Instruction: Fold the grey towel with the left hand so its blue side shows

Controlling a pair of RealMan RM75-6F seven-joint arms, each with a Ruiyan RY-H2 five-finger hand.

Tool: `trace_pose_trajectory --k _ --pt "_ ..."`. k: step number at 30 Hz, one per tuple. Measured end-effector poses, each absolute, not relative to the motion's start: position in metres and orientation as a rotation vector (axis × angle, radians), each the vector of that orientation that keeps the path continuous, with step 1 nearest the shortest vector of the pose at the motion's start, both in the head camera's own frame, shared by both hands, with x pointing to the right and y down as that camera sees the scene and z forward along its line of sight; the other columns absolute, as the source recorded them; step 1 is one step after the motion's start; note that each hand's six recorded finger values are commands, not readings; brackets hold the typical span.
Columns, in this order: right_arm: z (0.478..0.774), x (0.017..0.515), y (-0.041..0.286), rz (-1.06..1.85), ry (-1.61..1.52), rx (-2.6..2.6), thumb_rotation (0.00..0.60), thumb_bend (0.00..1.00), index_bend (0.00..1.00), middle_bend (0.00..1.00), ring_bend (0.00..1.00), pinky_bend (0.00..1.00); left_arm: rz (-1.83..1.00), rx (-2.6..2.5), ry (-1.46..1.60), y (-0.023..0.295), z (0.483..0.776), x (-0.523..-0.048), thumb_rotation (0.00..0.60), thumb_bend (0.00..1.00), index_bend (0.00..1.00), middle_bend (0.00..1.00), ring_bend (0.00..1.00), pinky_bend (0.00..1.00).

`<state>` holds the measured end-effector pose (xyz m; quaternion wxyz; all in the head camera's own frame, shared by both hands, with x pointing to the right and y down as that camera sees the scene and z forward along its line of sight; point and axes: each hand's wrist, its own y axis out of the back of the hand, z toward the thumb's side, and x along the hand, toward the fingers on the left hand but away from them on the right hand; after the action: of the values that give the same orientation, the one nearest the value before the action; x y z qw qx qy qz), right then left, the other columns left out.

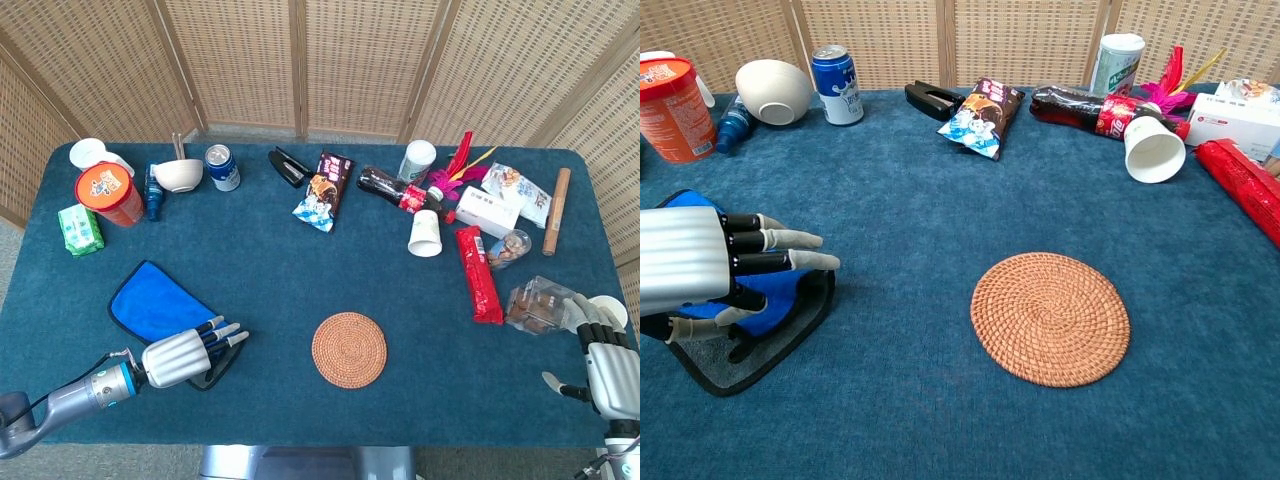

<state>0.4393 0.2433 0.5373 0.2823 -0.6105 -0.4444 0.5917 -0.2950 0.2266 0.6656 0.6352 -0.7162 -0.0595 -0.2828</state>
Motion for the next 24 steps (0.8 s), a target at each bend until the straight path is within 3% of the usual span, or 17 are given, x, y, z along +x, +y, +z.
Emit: trace_pose_trajectory --k 24 --pt "0.536 0.439 0.243 1.581 -1.192 -1.636 0.600 0.00 0.00 0.00 0.00 0.00 -0.599 -1.685 -0.178 0.248 0.656 -0.295 0.600 0.44 0.72 0.00 0.00 0.22"
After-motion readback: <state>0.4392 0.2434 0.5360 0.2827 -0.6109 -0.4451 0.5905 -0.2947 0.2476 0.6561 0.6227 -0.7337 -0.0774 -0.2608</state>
